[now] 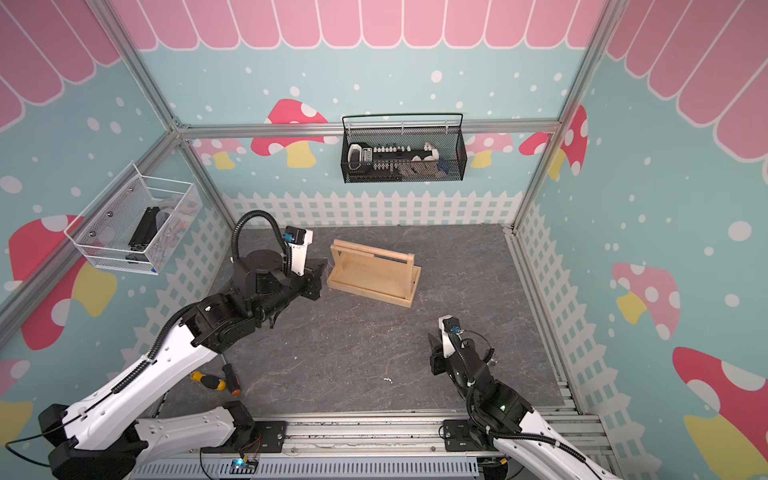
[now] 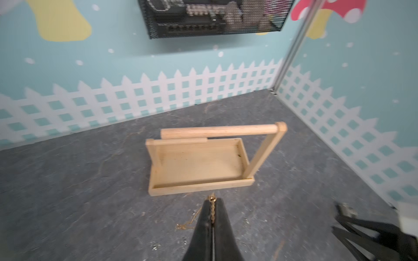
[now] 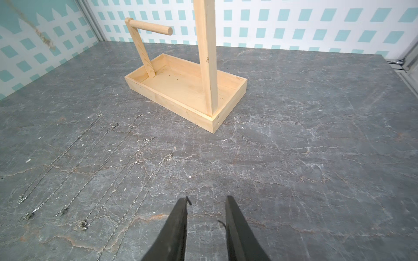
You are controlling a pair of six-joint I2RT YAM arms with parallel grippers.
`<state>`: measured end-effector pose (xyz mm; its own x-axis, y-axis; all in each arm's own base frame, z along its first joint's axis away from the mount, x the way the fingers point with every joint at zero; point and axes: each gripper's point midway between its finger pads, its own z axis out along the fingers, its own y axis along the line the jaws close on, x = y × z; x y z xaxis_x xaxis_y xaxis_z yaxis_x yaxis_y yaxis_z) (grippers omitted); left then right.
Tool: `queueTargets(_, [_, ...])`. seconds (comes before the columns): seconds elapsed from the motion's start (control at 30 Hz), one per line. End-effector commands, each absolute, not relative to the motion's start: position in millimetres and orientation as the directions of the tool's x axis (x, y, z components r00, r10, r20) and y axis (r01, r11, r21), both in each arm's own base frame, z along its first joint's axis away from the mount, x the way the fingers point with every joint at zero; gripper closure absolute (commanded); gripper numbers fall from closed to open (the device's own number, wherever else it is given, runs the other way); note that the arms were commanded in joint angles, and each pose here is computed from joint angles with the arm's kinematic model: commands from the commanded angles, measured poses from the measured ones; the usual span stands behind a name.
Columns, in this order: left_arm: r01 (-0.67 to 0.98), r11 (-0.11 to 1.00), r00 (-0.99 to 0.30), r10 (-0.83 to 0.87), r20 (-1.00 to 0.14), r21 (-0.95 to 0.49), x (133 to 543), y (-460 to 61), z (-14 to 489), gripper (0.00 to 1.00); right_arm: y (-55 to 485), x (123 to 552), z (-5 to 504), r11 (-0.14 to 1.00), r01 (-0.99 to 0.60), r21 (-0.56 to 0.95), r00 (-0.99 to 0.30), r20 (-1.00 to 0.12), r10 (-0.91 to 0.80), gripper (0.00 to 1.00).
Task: Take the necklace off the jewelry display stand
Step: Take off the necklace from the stand, then place the necklace at the center of the board.
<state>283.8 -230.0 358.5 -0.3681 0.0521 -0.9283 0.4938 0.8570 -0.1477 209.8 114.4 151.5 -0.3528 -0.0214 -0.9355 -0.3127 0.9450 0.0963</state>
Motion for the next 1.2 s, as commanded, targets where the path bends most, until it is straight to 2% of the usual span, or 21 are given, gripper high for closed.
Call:
queueTargets(0.0, [0.642, 0.71, -0.441, 0.035, -0.897, -0.287, 248.8, -266.1, 354.2, 1.0, 89.8, 209.1, 151.5, 0.973, -0.203, 0.106, -0.338, -0.941, 0.032, 0.69])
queueTargets(0.17, [0.732, 0.562, -0.484, 0.034, -0.874, -0.384, 219.6, -307.9, 350.7, 1.0, 58.5, 202.1, 161.0, 0.986, -0.09, 0.137, -0.273, -0.956, 0.108, 0.69])
queueTargets(0.37, [0.773, 0.499, -0.499, 0.095, -0.862, -0.392, 200.6, -348.4, 329.0, 1.0, 54.0, 205.0, 156.6, 0.992, -0.045, 0.115, -0.297, -0.95, 0.097, 0.69])
queueTargets(1.17, [0.834, 0.391, -0.51, 0.278, -0.814, -0.389, 145.9, -425.6, 265.3, 1.0, 53.5, 205.0, 156.1, 0.992, -0.043, 0.122, -0.289, -0.951, 0.105, 0.68])
